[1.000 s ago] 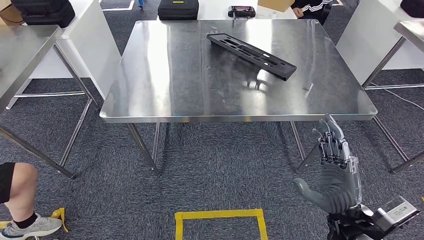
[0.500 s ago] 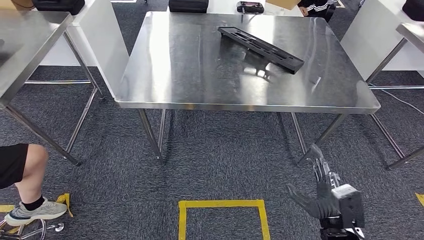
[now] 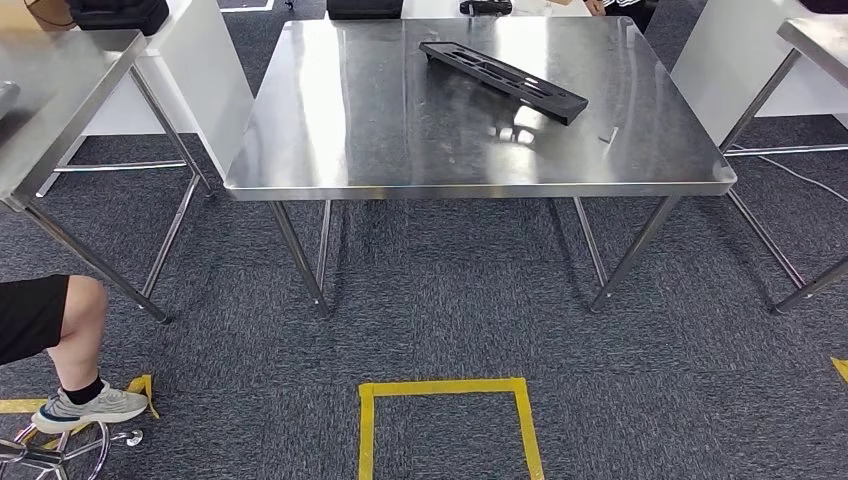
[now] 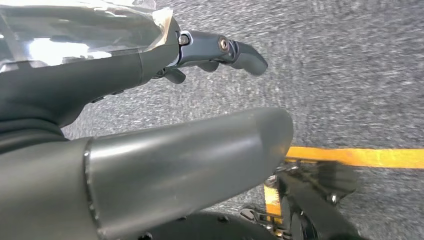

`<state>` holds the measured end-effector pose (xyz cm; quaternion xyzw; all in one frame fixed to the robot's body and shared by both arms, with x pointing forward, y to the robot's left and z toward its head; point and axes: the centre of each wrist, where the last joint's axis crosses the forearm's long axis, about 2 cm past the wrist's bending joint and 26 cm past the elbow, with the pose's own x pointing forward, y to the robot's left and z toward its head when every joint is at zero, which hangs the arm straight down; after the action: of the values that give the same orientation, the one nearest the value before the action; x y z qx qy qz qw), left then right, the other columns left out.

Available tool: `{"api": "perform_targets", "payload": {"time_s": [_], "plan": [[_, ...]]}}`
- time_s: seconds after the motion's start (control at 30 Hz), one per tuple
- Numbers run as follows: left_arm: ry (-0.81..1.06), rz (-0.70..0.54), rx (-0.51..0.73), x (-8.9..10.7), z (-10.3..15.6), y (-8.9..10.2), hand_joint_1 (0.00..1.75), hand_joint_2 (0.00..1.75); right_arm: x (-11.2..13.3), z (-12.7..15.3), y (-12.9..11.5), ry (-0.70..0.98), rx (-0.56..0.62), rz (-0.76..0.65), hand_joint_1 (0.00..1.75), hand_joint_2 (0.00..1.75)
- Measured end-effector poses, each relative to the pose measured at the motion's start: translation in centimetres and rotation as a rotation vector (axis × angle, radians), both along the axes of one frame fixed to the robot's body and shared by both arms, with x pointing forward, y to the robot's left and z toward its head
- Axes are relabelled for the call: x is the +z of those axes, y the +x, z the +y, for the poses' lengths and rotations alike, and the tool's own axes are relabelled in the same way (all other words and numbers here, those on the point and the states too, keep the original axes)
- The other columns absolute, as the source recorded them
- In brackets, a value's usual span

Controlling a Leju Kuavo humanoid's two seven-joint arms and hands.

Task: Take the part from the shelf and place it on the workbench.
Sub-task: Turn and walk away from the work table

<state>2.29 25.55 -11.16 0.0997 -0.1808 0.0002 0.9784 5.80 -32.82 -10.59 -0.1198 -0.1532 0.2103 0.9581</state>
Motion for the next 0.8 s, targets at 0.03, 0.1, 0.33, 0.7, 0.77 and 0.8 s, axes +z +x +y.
{"api": "perform_targets", "payload": {"time_s": [0.03, 0.1, 0.33, 0.7, 0.77, 0.8], "plan": [[0.002, -0.001, 0.0, 0.0, 0.1, 0.0, 0.0, 0.0, -0.1, 0.0, -0.5, 0.001, -0.009, 0.02, 0.0, 0.0], [0.006, -0.002, -0.001, 0.0, 0.3, 0.1, 0.0, 0.0, -0.3, 0.0, -1.3, 0.003, -0.018, 0.047, 0.0, 0.0], [0.015, -0.008, 0.01, 0.0, 0.6, 0.3, 0.0, 0.0, -0.5, 0.3, -1.8, 0.003, -0.047, 0.071, 0.0, 0.0], [0.014, -0.007, 0.017, 0.0, 0.5, 0.3, 0.0, 0.0, -0.5, 0.3, -2.0, 0.003, -0.056, 0.086, 0.0, 0.0], [0.014, -0.008, 0.017, 0.0, 0.5, 0.3, 0.0, 0.0, -0.5, 0.4, -1.9, 0.003, -0.056, 0.084, 0.0, 0.0], [0.015, -0.008, 0.017, 0.0, 0.5, 0.3, 0.0, 0.0, -0.5, 0.4, -1.9, 0.003, -0.057, 0.083, 0.0, 0.0]]}}
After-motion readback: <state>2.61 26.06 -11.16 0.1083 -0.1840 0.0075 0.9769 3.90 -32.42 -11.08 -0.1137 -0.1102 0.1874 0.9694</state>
